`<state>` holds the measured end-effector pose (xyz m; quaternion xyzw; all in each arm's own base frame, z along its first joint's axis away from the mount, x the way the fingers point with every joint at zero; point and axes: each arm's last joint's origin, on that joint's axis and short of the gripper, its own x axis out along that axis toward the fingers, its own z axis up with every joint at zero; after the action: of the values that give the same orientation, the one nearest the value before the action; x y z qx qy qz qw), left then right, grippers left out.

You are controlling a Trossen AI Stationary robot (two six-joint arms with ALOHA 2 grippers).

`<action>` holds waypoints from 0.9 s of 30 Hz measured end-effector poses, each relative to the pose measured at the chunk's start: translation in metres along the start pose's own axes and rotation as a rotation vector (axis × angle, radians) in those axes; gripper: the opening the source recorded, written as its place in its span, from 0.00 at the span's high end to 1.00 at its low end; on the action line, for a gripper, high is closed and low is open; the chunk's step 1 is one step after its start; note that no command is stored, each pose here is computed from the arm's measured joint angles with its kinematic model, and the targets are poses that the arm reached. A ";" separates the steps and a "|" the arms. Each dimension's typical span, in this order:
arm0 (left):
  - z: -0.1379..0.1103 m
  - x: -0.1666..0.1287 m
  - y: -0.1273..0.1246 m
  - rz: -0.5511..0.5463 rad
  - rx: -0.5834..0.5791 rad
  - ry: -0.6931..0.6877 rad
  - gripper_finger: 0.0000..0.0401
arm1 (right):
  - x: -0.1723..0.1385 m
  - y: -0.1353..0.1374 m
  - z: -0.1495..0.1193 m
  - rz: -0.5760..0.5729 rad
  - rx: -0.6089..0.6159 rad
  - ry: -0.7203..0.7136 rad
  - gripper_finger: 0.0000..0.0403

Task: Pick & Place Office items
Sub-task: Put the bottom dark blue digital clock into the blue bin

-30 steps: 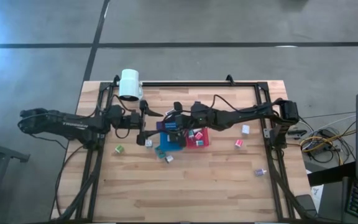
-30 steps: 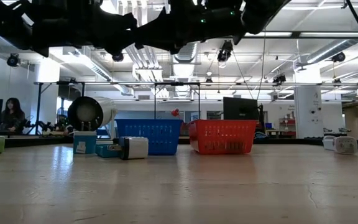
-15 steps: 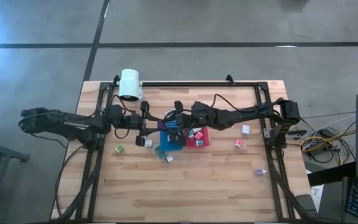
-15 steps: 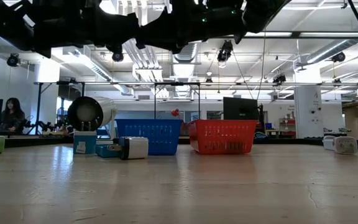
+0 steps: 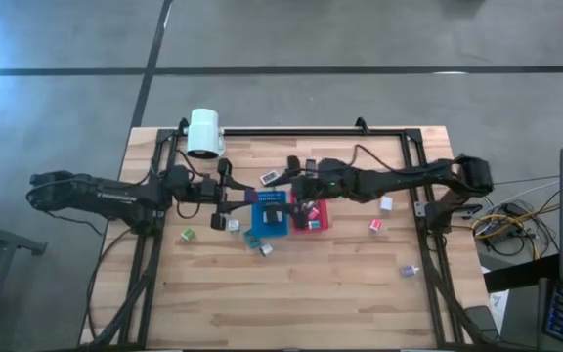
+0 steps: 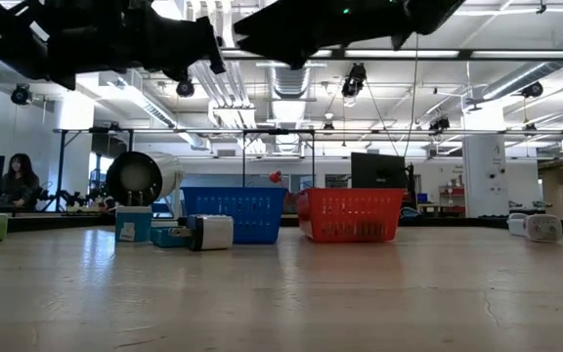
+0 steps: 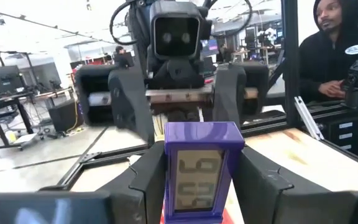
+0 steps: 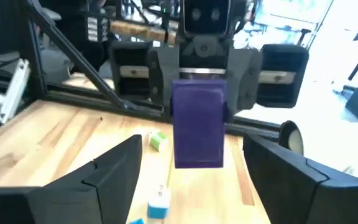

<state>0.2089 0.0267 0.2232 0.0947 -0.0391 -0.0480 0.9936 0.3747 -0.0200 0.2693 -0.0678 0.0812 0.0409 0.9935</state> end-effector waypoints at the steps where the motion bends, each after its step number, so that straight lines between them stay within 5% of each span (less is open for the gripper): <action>1: 0.001 -0.002 0.000 0.001 -0.002 -0.002 0.63 | -0.008 0.001 0.002 -0.003 -0.001 -0.011 0.31; 10: 0.010 -0.033 -0.004 0.031 0.013 -0.041 0.63 | -0.108 0.014 -0.003 -0.019 0.010 -0.091 0.38; 16: 0.007 -0.049 -0.005 0.071 -0.009 0.066 0.63 | -0.161 0.025 -0.028 -0.057 0.077 -0.130 0.45; 27: 0.020 -0.069 -0.009 0.064 0.034 -0.008 0.63 | -0.230 0.036 -0.058 -0.152 0.124 -0.322 0.69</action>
<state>0.1383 0.0215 0.2359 0.1102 -0.0471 -0.0161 0.9927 0.1361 -0.0085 0.2463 -0.0051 -0.0819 -0.0291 0.9962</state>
